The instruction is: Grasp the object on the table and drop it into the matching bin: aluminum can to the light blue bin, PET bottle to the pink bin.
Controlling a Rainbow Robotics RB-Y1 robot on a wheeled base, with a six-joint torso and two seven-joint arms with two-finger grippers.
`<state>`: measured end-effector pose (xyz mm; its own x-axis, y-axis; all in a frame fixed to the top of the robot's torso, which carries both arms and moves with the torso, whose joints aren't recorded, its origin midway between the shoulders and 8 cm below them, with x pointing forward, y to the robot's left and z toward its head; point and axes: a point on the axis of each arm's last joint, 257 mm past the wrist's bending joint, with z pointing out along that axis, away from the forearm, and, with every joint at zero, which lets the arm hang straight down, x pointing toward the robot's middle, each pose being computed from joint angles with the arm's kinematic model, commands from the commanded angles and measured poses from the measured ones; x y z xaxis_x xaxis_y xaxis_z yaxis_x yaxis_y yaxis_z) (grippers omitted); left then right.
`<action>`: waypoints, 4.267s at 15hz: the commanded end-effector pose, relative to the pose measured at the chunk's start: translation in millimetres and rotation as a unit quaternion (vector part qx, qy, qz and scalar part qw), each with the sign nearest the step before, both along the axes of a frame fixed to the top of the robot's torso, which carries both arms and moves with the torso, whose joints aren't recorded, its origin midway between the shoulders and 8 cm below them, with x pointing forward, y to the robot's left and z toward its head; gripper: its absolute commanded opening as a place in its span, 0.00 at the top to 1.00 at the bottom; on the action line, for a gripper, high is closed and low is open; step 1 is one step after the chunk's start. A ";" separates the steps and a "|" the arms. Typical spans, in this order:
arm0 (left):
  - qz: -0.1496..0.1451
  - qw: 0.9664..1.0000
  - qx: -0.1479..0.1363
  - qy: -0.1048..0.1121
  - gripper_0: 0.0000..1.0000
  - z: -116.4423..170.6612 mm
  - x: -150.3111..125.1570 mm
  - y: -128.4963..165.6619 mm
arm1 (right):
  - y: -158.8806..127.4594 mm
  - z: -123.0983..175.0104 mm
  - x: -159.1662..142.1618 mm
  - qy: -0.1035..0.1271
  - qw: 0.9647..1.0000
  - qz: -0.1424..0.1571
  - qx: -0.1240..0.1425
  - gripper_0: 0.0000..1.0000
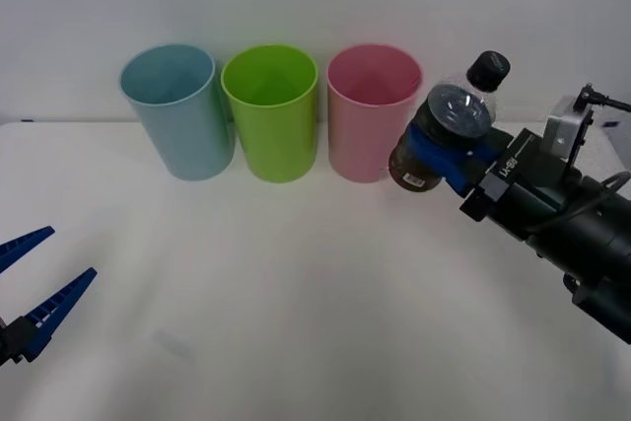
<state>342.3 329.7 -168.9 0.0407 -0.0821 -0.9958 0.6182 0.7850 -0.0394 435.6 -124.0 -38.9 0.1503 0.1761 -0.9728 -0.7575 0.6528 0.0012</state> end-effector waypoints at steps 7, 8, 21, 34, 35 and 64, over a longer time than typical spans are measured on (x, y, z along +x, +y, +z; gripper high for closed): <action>0.000 1.000 0.000 0.000 0.00 0.0 0.0 0.0 | 14.2 45.7 88.4 -0.010 1.000 -0.016 0.017 1.00; 0.000 1.000 0.000 0.000 0.00 0.0 0.0 0.0 | 17.9 47.9 101.5 -0.008 1.000 -0.020 0.016 1.00; 0.000 1.000 0.000 0.000 0.00 0.0 0.0 0.0 | 42.5 50.6 218.5 0.023 0.993 -0.111 0.022 1.00; 0.000 1.000 0.000 0.000 0.00 0.0 0.0 0.0 | 36.1 50.9 220.1 0.012 0.993 -0.120 0.011 0.00; 0.000 1.000 0.000 0.000 0.00 0.0 0.0 0.0 | 35.5 51.2 220.2 0.011 0.993 -0.121 0.011 0.00; 0.000 1.000 0.000 0.000 0.00 0.0 0.0 0.0 | -49.3 -85.7 -44.6 0.014 0.990 -0.042 -0.137 0.00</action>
<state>342.2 329.7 -168.9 0.0406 -0.0821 -0.9958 0.6182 0.7850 -0.0395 396.0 -169.9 -120.9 0.1235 -0.0958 -0.9877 -0.7018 0.6952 -0.1552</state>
